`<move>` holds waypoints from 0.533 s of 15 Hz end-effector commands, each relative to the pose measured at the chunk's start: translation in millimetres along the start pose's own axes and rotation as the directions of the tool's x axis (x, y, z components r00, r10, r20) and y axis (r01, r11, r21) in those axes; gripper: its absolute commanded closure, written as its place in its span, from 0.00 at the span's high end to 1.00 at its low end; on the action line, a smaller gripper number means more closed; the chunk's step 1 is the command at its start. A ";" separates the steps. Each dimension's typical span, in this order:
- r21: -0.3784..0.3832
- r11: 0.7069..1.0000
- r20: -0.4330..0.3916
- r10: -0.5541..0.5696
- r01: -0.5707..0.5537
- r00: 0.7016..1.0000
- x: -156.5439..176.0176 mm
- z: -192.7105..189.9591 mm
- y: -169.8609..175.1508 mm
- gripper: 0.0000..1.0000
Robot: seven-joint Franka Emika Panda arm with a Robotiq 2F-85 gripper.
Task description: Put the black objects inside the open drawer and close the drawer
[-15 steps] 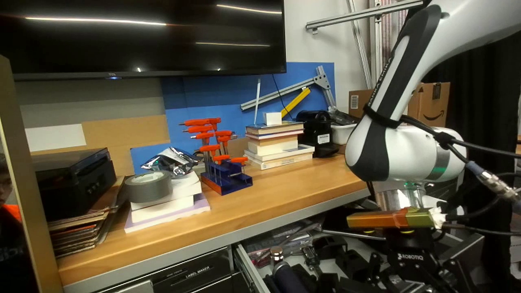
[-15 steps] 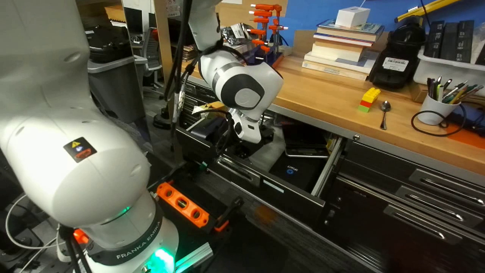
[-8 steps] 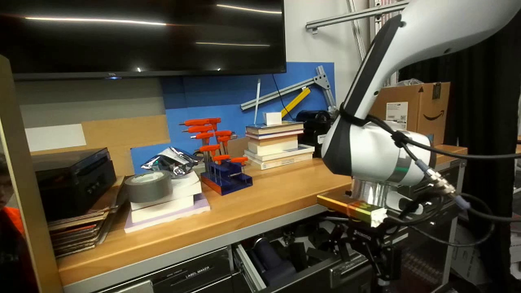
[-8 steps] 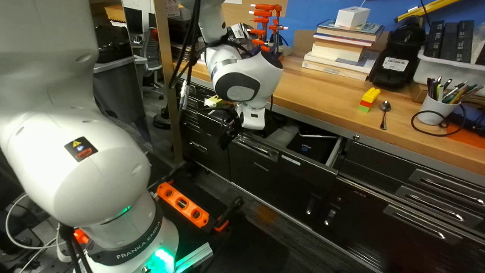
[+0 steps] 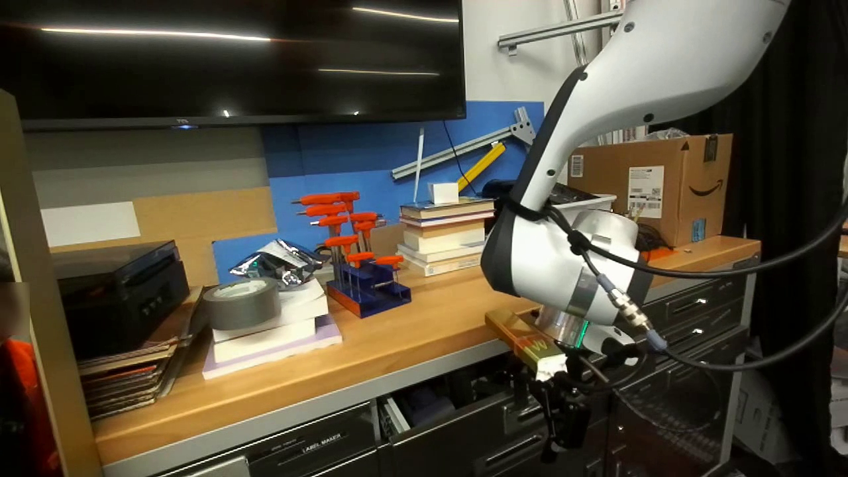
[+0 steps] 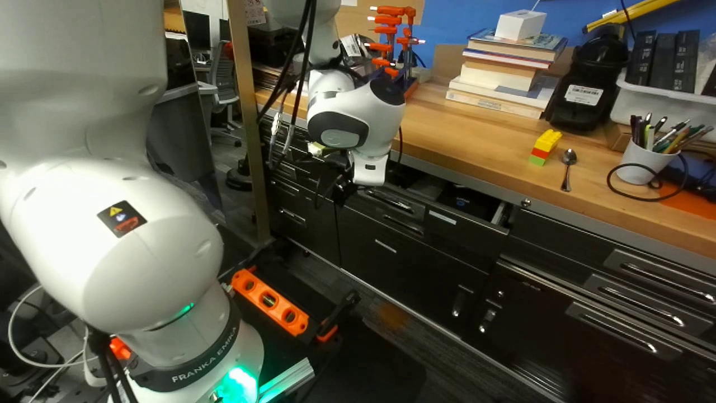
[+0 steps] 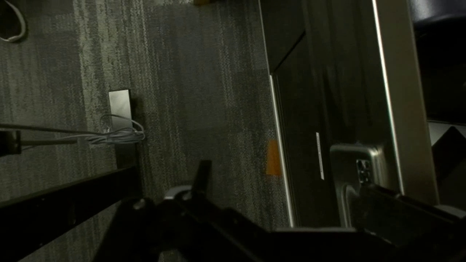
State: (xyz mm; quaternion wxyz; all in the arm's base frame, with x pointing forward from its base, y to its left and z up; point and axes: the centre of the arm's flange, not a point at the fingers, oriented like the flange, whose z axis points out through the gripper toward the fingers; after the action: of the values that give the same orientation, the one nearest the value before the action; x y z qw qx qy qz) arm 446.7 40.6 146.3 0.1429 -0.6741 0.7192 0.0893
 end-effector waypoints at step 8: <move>0.123 0.991 0.098 0.050 -0.062 0.994 -47.4 64.9 -37.6 1.00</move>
State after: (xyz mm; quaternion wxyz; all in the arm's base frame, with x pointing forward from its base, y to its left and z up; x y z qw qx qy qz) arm 480.6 82.1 137.1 0.2078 -0.6367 0.7385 0.0779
